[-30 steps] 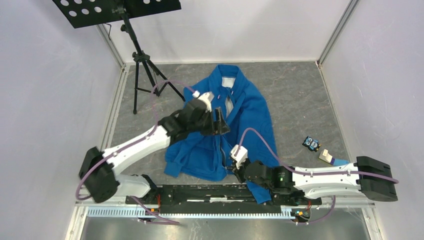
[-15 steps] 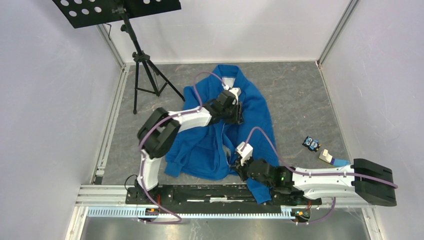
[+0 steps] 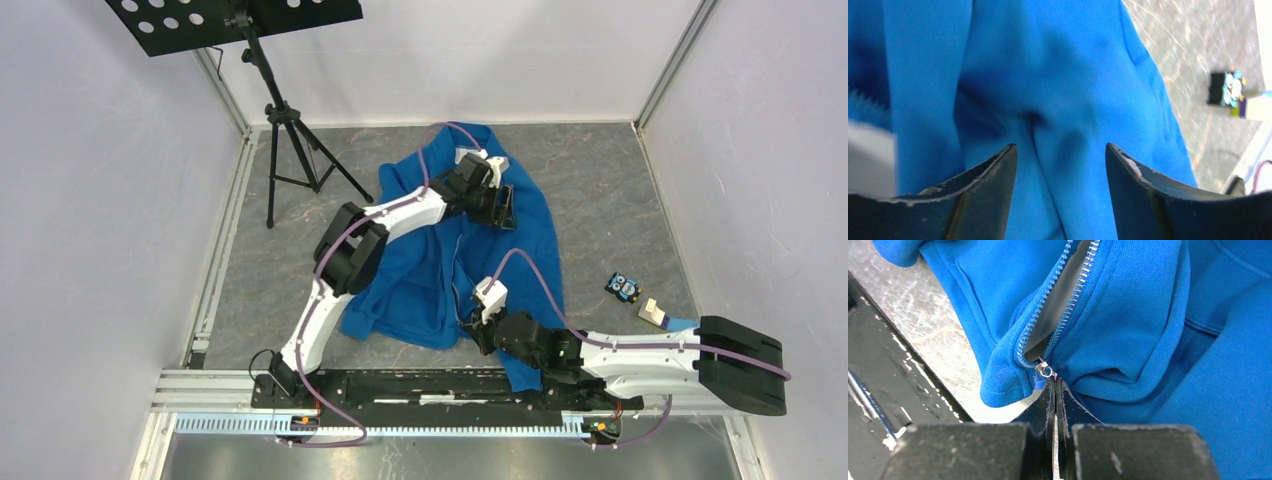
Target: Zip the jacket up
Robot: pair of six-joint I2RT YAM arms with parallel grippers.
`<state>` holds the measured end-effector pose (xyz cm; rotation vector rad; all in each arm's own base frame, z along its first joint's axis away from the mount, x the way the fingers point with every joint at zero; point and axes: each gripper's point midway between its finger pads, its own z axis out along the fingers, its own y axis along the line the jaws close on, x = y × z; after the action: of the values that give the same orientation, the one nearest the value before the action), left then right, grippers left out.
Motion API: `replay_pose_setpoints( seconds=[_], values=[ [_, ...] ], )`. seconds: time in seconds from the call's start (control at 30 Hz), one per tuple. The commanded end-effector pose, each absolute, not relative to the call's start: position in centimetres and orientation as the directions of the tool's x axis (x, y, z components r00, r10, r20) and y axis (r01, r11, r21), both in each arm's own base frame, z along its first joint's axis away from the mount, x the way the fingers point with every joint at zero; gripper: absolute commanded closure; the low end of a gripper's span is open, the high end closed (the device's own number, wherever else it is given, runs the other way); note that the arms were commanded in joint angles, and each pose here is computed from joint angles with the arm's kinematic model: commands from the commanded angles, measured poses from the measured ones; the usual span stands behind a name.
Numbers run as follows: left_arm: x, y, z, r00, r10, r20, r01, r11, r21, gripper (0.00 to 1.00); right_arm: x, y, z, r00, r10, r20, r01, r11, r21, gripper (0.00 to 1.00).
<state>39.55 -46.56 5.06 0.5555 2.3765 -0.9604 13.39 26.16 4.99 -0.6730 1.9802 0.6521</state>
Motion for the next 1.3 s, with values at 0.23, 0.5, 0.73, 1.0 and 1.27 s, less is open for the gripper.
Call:
replay_pose_setpoints(
  seconds=[0.23,0.5,0.73,1.0,1.27],
  values=[
    [27.7,-33.9,22.7,-0.743,0.108,-0.660,0.561,0.638,-0.527,0.08,13.0,30.4,10.6,-0.481,-0.037,-0.876,-0.708,0.605,0.364,1.00],
    [14.5,-27.0,19.8,-0.842,-0.047,-0.537,0.430,0.544,-0.721,0.25,12.7,31.2,13.3,-0.544,0.032,-0.838,-0.675,0.577,0.460,1.00],
    [10.1,-26.4,16.4,-0.854,-0.234,-0.465,0.340,0.425,-0.839,0.31,12.4,31.7,13.3,-0.572,0.008,-0.821,-0.672,0.570,0.474,1.00],
    [10.0,-28.4,14.5,-0.879,-0.188,-0.439,0.333,0.417,-0.846,0.40,12.1,31.7,12.6,-0.578,-0.017,-0.816,-0.677,0.567,0.468,1.00],
    [11.3,-29.4,12.2,-0.889,-0.159,-0.430,0.297,0.516,-0.803,0.53,12.1,31.7,13.1,-0.570,-0.008,-0.821,-0.684,0.557,0.470,1.00]
  ],
)
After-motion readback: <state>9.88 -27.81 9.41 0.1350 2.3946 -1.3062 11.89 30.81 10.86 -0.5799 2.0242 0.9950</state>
